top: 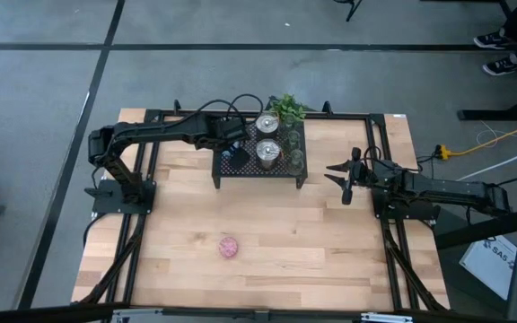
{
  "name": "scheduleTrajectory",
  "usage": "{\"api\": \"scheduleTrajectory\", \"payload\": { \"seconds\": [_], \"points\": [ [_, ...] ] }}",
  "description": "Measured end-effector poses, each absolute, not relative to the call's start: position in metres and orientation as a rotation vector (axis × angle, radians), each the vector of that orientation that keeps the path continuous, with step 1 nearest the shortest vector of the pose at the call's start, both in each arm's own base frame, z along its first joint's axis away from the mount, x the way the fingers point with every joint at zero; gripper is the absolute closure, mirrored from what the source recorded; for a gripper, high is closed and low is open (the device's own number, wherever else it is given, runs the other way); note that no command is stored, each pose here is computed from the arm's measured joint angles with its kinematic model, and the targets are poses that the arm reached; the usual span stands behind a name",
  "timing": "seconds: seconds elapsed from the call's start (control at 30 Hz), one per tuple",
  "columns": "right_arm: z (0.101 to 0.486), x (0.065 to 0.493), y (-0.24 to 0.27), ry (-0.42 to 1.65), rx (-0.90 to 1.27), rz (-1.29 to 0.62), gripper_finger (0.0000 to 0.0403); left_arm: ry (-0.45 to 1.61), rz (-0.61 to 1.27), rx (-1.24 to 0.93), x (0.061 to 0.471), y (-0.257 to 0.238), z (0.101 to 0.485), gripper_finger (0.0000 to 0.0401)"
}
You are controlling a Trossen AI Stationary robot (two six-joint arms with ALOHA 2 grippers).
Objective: Pick & Place candle stick holders
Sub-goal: Put the blue patterned scented candle aligned with the red patterned scented candle on the shelf
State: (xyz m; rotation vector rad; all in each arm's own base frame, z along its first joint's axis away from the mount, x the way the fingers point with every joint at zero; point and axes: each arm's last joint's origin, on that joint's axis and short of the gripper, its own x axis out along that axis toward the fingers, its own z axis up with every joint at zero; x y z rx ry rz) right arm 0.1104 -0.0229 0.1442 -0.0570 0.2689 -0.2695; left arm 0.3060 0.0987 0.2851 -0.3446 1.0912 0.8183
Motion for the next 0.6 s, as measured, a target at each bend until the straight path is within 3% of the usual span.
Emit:
{"api": "scheduleTrajectory", "payload": {
  "seconds": [0.6],
  "points": [
    [0.144,0.11,-0.023,0.269,-0.057,-0.27,0.0275,1.047,0.811,-0.164,0.313,0.066,0.292,0.0061]
  ]
}}
